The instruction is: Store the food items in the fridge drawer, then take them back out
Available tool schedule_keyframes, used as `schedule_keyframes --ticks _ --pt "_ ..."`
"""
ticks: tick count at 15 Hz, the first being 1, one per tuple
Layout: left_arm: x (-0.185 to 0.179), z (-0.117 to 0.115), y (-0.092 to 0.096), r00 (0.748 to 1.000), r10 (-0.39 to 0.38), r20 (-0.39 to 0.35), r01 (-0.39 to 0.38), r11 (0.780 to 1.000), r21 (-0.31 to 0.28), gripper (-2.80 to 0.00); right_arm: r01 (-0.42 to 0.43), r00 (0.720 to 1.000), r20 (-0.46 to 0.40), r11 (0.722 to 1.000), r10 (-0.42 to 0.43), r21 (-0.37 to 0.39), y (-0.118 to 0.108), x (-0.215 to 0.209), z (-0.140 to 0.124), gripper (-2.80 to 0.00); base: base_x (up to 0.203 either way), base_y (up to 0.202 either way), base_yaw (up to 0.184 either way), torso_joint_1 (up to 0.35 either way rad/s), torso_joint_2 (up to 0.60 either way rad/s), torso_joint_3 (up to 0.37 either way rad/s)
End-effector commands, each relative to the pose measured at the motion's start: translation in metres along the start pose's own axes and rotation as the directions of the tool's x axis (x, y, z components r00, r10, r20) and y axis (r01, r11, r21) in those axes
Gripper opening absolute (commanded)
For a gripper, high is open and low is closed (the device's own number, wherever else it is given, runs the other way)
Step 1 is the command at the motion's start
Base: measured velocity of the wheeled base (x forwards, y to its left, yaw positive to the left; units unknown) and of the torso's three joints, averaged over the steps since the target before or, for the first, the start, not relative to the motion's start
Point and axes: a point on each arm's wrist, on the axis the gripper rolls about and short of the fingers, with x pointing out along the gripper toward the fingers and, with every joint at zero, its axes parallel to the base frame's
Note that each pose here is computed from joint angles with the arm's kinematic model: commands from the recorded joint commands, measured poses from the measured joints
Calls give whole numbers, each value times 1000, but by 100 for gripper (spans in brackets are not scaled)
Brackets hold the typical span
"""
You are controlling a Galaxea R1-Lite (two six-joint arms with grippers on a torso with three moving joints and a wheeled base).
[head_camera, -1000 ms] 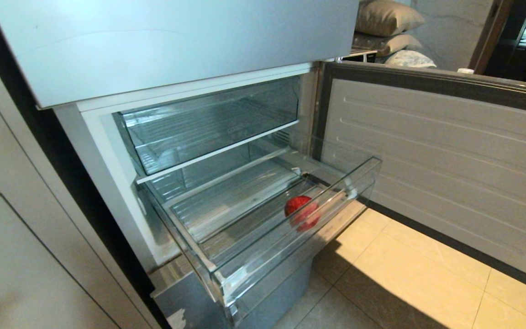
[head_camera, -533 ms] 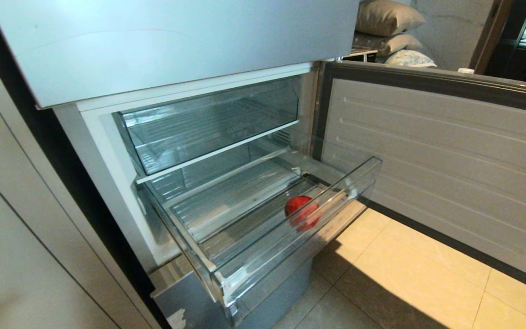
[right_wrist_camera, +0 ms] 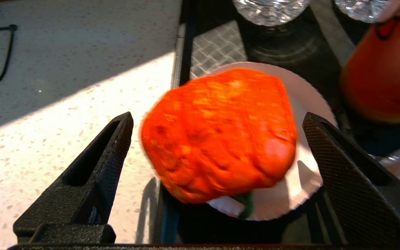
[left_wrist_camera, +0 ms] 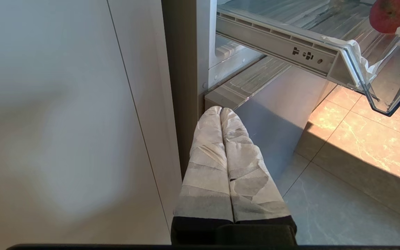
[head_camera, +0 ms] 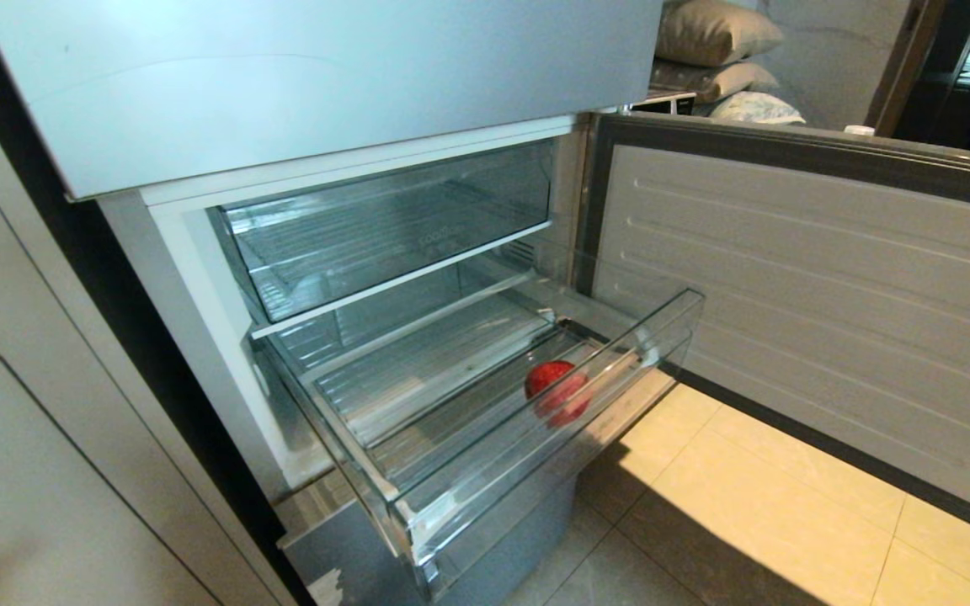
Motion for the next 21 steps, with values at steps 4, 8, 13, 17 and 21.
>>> schedule_keyframes --ticks 4,8,13,17,21 --pt "0 0 0 1000 1 1 -1 1000 0 -280 -6 1000 -6 1000 6 5 0 0 -2 -280 0 0 0 0 0 0" --pt "0 0 0 1000 1 1 -1 1000 0 -280 -2 1000 6 1000 2 5 -1 -3 3 -280 0 0 0 0 0 0" --pt "0 0 0 1000 1 1 -1 1000 0 -280 12 996 86 1000 -13 6 -4 -36 33 -280 0 0 0 0 0 0" --pt "0 0 0 1000 1 0 -1 1000 0 -280 20 971 238 1000 -19 -3 7 -100 82 -280 0 0 0 0 0 0" --pt "0 0 0 1000 1 0 -1 1000 0 -280 25 904 426 1000 -17 -13 28 -189 129 -280 0 0 0 0 0 0"
